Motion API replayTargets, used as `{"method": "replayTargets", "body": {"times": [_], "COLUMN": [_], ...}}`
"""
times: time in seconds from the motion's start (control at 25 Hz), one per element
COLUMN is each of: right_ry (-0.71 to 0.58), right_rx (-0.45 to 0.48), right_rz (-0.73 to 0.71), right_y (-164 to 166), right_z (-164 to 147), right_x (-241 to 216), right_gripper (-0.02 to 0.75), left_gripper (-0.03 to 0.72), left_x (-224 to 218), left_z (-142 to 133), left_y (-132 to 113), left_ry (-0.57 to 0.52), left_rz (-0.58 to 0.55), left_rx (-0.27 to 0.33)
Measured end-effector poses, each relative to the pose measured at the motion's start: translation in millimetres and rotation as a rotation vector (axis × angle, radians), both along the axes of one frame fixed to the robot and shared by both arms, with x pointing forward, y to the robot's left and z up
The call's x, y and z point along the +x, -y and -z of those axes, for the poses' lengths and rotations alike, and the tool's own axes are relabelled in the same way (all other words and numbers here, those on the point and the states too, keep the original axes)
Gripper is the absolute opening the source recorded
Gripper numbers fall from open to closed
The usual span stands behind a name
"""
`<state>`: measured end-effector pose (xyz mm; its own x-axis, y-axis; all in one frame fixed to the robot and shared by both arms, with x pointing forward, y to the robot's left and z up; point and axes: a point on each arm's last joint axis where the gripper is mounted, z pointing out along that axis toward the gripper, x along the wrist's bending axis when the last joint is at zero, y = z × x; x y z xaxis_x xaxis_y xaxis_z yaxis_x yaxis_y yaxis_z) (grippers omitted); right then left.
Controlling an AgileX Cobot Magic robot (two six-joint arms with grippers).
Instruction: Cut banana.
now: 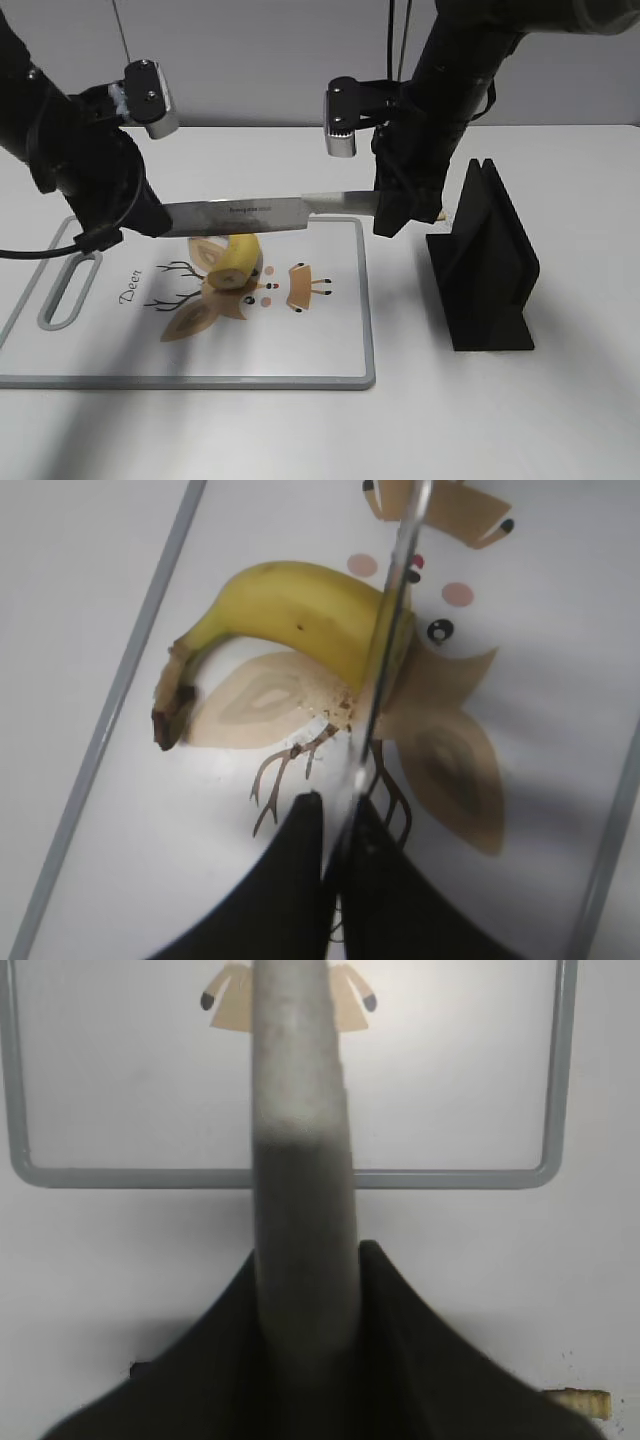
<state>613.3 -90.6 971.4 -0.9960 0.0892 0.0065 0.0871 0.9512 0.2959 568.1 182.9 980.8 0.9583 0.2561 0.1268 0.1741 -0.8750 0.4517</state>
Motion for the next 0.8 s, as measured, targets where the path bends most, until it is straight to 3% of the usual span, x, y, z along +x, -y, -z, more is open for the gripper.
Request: {"method": "replayTargets", "body": {"times": [0.8], "right_ry": [-0.005], "right_rx": [-0.009], "right_rz": [0.007], "right_y": [-6], "right_z": [26], "right_x": [13], "right_gripper": [0.185], "left_gripper": [0.008], "left_x": [12], "left_z": [33], "left_y": [-1], "left_ry": [-0.022], "left_rz": [-0.014], "left_rx": [0.047]}}
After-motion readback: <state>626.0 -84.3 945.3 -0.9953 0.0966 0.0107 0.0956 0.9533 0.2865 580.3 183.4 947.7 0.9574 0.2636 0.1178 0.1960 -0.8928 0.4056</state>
